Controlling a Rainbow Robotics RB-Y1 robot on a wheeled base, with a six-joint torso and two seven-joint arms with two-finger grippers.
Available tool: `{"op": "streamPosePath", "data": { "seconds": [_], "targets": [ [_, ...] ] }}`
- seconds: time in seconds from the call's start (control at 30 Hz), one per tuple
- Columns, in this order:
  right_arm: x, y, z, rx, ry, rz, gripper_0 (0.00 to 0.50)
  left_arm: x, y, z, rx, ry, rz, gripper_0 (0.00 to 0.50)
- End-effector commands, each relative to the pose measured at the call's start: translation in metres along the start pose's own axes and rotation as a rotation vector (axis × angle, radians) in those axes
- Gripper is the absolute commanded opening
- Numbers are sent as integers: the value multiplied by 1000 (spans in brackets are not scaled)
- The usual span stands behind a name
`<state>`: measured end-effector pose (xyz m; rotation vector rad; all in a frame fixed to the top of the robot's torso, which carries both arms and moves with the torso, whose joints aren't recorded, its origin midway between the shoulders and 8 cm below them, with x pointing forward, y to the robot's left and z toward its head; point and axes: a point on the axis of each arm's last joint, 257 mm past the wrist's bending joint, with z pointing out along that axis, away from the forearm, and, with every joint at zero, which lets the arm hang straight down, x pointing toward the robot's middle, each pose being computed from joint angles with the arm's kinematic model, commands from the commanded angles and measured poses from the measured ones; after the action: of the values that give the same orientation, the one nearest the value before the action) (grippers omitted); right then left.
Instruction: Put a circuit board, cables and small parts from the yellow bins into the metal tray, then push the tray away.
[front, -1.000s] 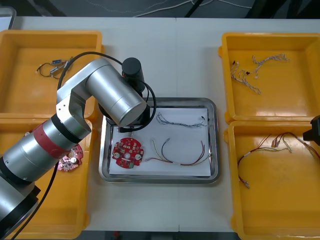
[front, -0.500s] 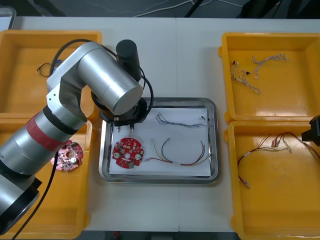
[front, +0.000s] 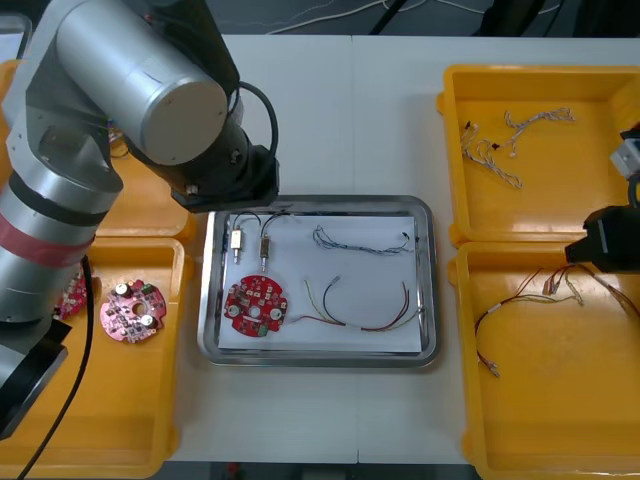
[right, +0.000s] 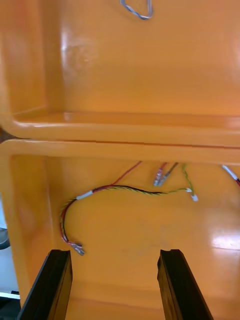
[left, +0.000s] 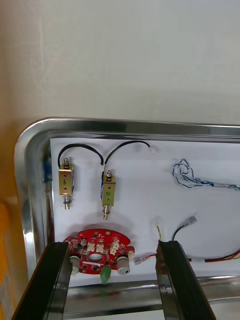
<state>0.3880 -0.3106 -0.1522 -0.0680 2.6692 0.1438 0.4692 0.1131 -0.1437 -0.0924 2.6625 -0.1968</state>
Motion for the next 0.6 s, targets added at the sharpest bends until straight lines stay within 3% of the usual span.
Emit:
{"op": "streamPosePath", "data": {
  "seconds": [0.03,0.17,0.27,0.47,0.6],
  "targets": [
    [-14,39,-9,0,-25,-204,500,-43,18,-48,20,-116,167,500],
    [-11,60,-6,-13,-11,-284,500,-52,34,-58,18,-138,178,500],
    [-8,88,1,-32,-1,-384,500,-58,62,-65,-5,-149,189,500],
    [-4,127,14,-63,-7,-515,500,-59,109,-72,-41,-143,179,500],
    [0,158,26,-90,-19,-600,500,-56,149,-75,-74,-134,118,500]
  ]
}}
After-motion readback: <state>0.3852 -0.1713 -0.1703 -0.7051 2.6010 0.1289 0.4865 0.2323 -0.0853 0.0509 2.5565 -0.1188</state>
